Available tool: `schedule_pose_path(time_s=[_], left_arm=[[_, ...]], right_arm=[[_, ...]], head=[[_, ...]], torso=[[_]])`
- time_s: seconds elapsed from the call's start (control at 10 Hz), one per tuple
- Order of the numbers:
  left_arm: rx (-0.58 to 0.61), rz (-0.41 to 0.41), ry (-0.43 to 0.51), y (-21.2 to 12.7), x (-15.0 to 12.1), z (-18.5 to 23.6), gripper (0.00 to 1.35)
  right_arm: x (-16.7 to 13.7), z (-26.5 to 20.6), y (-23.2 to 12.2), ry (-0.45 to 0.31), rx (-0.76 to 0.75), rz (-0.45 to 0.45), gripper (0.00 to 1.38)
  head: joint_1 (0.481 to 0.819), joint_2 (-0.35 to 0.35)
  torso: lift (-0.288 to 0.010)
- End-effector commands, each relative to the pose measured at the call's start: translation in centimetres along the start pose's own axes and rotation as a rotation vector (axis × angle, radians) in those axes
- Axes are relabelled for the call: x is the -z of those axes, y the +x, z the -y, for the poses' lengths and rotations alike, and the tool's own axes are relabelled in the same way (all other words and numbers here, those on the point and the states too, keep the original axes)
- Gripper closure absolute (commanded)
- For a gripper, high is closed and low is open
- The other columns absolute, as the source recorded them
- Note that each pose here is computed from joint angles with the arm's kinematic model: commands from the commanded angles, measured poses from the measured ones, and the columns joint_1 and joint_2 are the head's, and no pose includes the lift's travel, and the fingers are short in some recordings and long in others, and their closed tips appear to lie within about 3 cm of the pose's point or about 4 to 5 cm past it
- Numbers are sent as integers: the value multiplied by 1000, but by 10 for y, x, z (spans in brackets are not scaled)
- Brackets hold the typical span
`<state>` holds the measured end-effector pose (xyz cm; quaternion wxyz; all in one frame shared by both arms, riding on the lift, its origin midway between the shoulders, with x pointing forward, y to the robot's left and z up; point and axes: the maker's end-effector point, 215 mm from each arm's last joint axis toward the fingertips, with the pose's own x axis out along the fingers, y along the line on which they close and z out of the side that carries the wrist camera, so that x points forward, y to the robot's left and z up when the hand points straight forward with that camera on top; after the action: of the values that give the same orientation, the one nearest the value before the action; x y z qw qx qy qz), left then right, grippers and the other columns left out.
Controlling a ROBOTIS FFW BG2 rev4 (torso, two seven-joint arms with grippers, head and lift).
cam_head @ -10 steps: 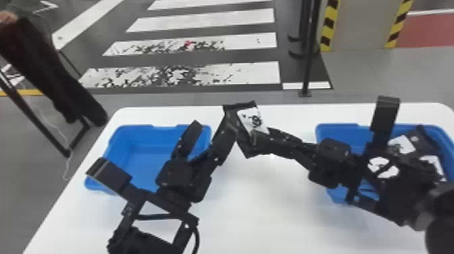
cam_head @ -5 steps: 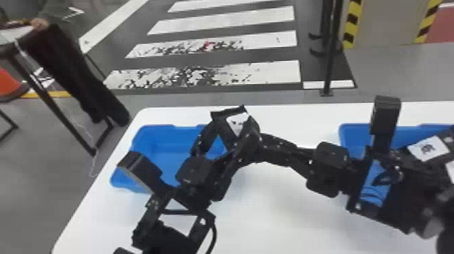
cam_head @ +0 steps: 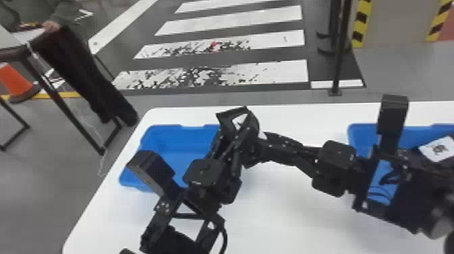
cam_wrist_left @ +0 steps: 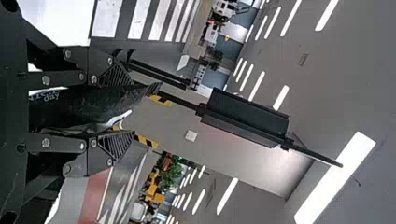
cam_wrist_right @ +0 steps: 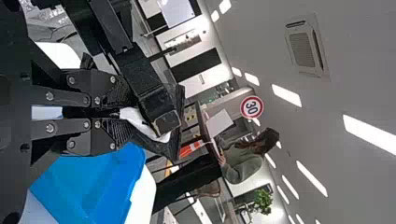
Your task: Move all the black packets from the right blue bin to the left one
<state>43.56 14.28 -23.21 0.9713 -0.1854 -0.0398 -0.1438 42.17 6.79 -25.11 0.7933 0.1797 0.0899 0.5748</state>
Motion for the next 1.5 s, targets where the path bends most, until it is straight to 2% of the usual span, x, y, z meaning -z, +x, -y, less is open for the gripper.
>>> schedule_pose_path(time_s=[0.0, 0.2, 0.3, 0.4, 0.6, 0.7, 0.8, 0.9, 1.0, 1.1, 1.2, 1.3, 1.4], left_arm=[[6, 21, 5, 0, -7, 3, 1208], [0, 65, 36, -1, -21, 0, 1208], [-39, 81, 59, 0, -27, -15, 1208], [-105, 97, 134, 4, -28, -46, 1207], [-263, 113, 431, 21, -17, -138, 1207], [-335, 86, 548, 22, -12, -175, 1145], [-398, 41, 708, 15, -20, -206, 667], [-430, 16, 772, 7, -23, -224, 174], [-440, 30, 768, -4, -26, -228, 24], [-411, 68, 713, -13, -26, -217, 96], [-379, 133, 641, -24, -41, -192, 130], [-338, 156, 545, -31, -49, -161, 130], [-270, 126, 402, -31, -38, -135, 130]], right_arm=[[-4, 10, 2, -7, 16, 3, 1062], [-4, 18, 2, 9, 30, 22, 814], [-7, 21, 1, 8, 33, 48, 591], [-7, 29, -7, 12, 55, 62, 381], [-8, 50, -31, 5, 124, 72, 130], [-17, 60, -42, -47, 164, 70, 102], [-19, 67, -50, -60, 186, 79, 102], [-18, 76, -59, -51, 212, 87, 101], [-19, 85, -71, -53, 244, 95, 99], [-24, 100, -90, -85, 305, 98, 98], [-31, 116, -113, -130, 397, 91, 98], [-30, 127, -141, -141, 526, 69, 102], [-22, 150, -176, -124, 656, 53, 102]], head=[[695, 272], [695, 267], [695, 267], [692, 275], [684, 303], [681, 318], [678, 333], [676, 340], [675, 350], [680, 350], [686, 346], [688, 309], [692, 260]], torso=[[-168], [-168], [-168], [-168], [-168], [-168], [-168], [-168], [-168], [-168], [-168], [-168], [-168]])
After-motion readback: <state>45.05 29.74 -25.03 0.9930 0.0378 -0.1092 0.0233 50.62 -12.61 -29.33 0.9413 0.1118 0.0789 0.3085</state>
